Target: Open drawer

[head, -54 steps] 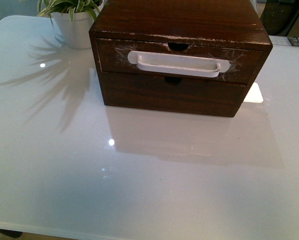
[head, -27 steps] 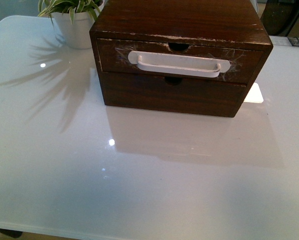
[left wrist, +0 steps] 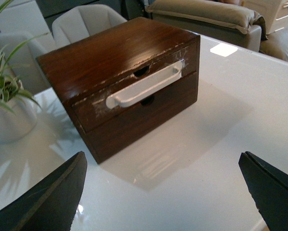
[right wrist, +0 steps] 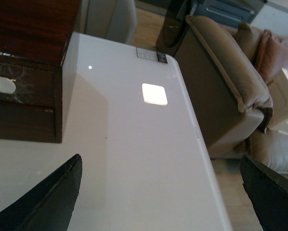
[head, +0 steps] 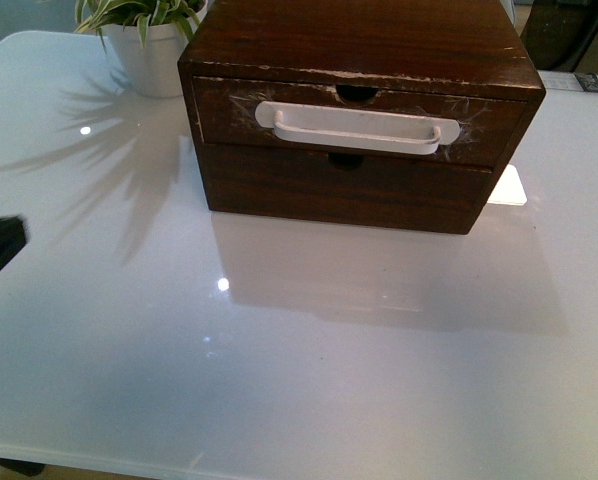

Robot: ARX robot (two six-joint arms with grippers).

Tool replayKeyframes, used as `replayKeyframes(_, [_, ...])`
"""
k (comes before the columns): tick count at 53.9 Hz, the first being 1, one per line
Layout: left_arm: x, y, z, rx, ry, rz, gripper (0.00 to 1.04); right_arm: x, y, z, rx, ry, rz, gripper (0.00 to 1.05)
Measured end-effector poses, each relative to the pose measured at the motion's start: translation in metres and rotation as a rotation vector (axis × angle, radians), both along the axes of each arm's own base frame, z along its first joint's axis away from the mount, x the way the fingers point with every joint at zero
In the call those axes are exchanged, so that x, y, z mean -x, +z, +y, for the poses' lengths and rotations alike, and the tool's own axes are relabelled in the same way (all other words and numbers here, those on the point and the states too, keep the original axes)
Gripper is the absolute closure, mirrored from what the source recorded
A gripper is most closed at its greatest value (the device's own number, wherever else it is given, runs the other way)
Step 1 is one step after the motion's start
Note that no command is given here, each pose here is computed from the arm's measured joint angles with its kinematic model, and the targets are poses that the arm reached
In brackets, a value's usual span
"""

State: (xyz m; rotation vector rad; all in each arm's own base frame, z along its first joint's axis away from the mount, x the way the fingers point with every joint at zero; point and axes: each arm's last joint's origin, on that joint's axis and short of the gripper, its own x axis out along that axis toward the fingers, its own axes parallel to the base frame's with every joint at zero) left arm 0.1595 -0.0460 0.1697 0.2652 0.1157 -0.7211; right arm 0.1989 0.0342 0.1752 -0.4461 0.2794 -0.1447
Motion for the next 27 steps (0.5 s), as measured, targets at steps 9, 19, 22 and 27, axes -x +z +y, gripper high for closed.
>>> replayKeyframes(9, [-0.035,-0.003,-0.019,-0.082,-0.086,-0.094,0.08,-0.033,-0.014,0.011,0.198,0.19,0.106,0.09])
replayKeyframes(19, [-0.061,-0.022,-0.035,-0.19,-0.195,-0.133,0.08,-0.065,-0.023,0.023,0.359,0.368,0.171,0.09])
replayKeyframes(22, [-0.068,-0.029,-0.039,-0.222,-0.223,-0.133,0.08,-0.074,-0.026,0.027,0.391,0.406,0.182,0.09])
replayKeyframes(27, [-0.08,-0.04,-0.046,-0.266,-0.267,-0.129,0.08,-0.086,-0.031,0.036,0.428,0.482,0.206,0.09])
